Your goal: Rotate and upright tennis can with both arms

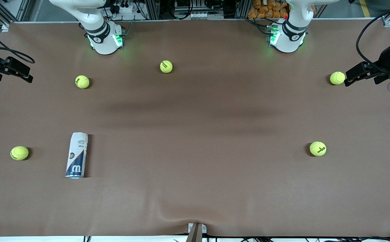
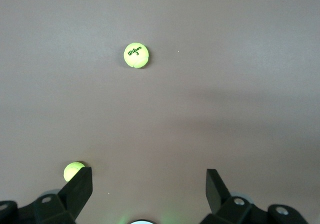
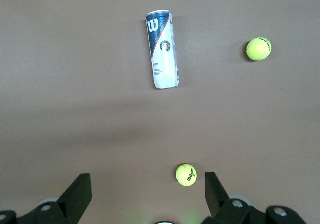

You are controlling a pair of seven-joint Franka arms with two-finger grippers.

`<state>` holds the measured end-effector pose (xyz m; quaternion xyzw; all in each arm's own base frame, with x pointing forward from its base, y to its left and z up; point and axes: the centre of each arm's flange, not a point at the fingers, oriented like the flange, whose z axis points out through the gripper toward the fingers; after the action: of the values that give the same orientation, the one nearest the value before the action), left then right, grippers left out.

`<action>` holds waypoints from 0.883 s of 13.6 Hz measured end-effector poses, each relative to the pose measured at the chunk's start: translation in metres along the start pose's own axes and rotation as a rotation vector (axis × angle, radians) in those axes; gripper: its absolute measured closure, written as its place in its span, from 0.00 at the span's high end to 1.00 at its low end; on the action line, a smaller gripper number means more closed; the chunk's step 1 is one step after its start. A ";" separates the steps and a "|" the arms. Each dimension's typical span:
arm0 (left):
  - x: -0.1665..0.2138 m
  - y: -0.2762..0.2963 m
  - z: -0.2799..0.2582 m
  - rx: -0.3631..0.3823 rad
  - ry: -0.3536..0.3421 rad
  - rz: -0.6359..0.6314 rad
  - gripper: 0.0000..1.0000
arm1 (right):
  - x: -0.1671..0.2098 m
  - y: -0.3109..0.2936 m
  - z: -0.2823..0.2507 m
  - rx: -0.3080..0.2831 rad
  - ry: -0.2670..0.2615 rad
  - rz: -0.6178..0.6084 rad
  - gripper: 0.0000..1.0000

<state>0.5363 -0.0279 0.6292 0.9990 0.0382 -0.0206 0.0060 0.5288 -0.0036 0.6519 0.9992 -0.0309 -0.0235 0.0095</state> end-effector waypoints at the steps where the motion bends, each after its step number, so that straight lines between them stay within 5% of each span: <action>1: 0.000 0.000 0.000 0.000 0.000 0.000 1.00 | 0.000 0.000 0.000 0.000 -0.001 0.000 1.00; 12: 0.000 -0.001 0.000 0.000 0.000 -0.001 1.00 | 0.007 0.000 0.010 0.000 -0.017 -0.002 1.00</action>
<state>0.5363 -0.0273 0.6291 0.9990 0.0387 -0.0206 0.0060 0.5352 -0.0038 0.6417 0.9990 -0.0300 -0.0318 0.0093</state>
